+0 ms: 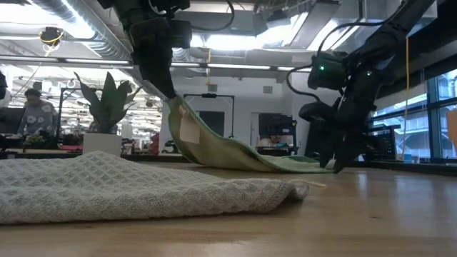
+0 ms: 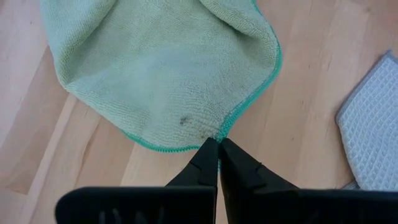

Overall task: Roll microfiber towels into tight, uniform cylinder then place into a basket
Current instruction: Roll the green microfiber towel

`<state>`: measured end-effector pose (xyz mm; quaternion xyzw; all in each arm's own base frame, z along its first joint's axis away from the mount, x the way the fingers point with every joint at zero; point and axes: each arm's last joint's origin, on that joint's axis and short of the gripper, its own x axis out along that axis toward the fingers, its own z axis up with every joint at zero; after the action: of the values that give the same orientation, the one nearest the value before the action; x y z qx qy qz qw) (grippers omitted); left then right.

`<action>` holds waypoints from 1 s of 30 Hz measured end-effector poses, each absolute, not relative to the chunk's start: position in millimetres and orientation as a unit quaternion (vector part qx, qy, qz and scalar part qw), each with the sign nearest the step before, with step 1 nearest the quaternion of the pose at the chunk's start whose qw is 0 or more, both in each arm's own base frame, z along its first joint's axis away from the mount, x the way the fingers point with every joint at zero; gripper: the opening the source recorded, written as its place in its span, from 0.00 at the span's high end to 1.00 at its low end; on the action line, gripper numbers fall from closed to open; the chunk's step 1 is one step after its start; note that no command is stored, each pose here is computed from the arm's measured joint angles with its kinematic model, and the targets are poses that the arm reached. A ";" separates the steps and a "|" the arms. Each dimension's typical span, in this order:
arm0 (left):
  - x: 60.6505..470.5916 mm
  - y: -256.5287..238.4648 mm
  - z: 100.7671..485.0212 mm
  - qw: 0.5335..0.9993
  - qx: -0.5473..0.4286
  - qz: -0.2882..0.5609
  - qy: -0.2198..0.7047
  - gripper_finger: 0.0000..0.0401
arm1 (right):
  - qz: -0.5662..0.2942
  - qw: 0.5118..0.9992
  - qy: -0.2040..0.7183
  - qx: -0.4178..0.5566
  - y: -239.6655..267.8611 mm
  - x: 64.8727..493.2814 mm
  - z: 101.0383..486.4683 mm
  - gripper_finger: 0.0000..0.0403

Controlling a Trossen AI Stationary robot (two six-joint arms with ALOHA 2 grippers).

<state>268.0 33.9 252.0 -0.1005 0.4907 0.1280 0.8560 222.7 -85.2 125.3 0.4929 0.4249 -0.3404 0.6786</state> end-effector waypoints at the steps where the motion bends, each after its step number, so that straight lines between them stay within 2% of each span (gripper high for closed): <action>1: 268.0 33.9 252.0 0.856 -0.100 0.128 0.491 1.00 | -0.338 0.676 0.429 0.495 -85.4 223.4 123.5 0.63; 10: 268.0 33.9 252.0 0.856 -0.100 0.128 0.491 1.00 | -0.329 0.684 0.433 0.487 -87.4 229.4 124.7 0.65; 13: 268.0 33.9 252.0 0.856 -0.100 0.128 0.491 1.00 | -0.325 0.688 0.439 0.477 -87.3 228.9 124.3 0.75; 17: 268.0 34.0 252.0 0.856 -0.099 0.130 0.491 1.00 | -0.319 0.697 0.449 0.458 -87.3 228.3 123.8 0.95; 18: 268.0 34.1 252.0 0.856 -0.098 0.131 0.491 1.00 | -0.316 0.701 0.449 0.455 -87.4 228.8 124.0 0.97; 26: 267.6 35.9 252.2 0.854 -0.084 0.159 0.488 1.00 | -0.292 0.717 0.453 0.443 -88.0 232.6 128.1 0.99; 30: 266.4 36.3 253.7 0.854 -0.082 0.169 0.485 1.00 | -0.270 0.735 0.444 0.437 -91.0 243.4 148.0 0.99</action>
<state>266.4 36.3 253.7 -0.0822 0.4849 0.1688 0.8542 243.4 -91.0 148.0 0.4365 0.4437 -0.2700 0.7347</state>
